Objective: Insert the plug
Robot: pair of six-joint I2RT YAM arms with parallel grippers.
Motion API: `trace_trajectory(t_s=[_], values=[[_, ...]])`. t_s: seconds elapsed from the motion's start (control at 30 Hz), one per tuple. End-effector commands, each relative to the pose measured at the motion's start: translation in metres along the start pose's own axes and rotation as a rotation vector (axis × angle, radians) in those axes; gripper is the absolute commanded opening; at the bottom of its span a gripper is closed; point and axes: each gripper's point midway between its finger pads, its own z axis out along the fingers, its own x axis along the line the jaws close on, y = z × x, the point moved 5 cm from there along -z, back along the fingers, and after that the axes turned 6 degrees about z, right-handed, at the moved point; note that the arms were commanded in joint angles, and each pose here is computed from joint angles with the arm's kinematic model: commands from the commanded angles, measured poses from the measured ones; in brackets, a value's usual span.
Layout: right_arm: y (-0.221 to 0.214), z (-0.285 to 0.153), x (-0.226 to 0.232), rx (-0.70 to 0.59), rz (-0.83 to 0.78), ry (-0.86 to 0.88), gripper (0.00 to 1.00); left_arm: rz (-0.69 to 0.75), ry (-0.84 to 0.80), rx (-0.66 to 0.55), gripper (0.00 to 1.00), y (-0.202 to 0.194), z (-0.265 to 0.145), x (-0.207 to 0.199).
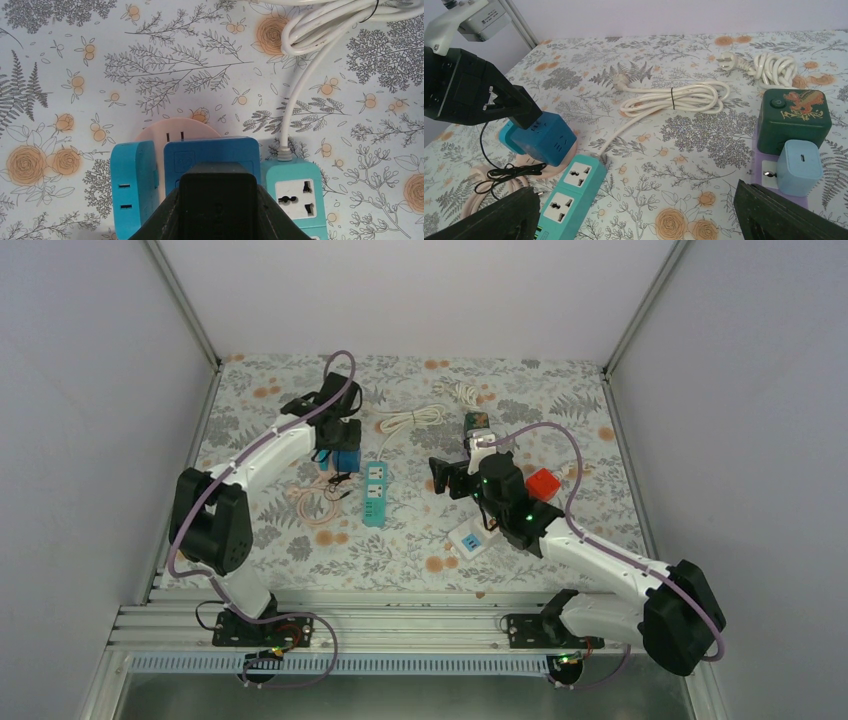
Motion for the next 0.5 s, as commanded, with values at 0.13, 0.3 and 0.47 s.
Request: trace_trajectory(t_s=[0.13,0.3,0.47], values=[[0.001,0.003,-0.003,-0.014,0.031,-0.001,0.99,0.025,0.208,0.223,0.07,-0.043,0.031,0.019],[0.001,0.003,-0.003,-0.014,0.03,-0.002,1.0,0.035,0.154,0.233,0.07,-0.049,0.041,0.007],[0.0,0.004,-0.004,-0.011,0.029,-0.004,0.99,0.034,0.139,0.273,0.06,-0.069,0.057,0.007]])
